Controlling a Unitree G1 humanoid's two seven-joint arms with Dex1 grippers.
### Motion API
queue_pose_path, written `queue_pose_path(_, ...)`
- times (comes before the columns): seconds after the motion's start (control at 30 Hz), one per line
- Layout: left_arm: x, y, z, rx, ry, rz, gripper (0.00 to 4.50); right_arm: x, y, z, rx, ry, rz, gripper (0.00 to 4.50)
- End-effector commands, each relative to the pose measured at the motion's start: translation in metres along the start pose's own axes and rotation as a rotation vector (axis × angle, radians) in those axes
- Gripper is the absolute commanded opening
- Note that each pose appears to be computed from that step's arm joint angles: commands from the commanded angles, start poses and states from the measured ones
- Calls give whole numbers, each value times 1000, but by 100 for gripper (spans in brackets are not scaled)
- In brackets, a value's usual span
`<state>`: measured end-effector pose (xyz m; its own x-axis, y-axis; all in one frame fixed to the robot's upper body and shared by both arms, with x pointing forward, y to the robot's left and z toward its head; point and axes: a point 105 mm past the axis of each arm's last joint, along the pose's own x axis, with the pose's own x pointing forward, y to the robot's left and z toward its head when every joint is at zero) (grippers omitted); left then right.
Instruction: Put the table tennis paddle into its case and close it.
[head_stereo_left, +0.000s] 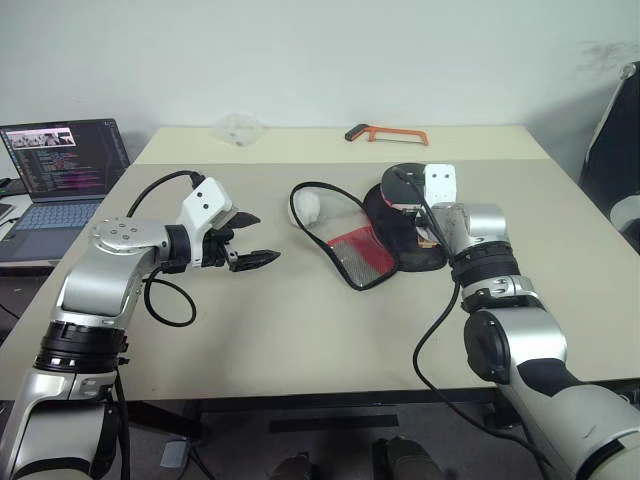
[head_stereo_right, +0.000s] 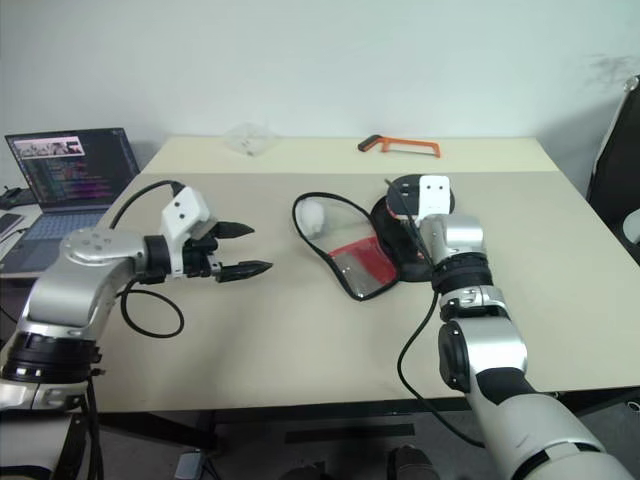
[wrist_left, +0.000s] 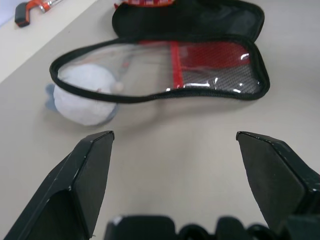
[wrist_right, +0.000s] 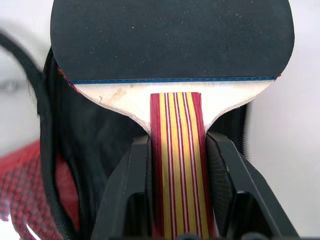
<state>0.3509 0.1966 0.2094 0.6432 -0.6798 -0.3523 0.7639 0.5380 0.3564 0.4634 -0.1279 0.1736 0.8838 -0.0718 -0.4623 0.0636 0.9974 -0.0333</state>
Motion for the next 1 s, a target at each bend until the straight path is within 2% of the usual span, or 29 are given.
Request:
queue_pose_path(0.03, -12, 3, 14, 42, -31, 34, 430, -7, 4, 27, -14, -95, 25, 110)
queue_pose_path(0.27, -12, 1, 13, 35, -24, 41, 430, -4, 23, 27, -65, -130, 115, 110)
queue_pose_path(0.6, -14, 2, 11, 32, -11, 52, 430, 8, 12, 8, -66, -67, 85, 110)
queue_pose_path(1.0, -12, 4, 12, 36, -13, 53, 430, 13, 11, -1, -55, -49, 109, 110)
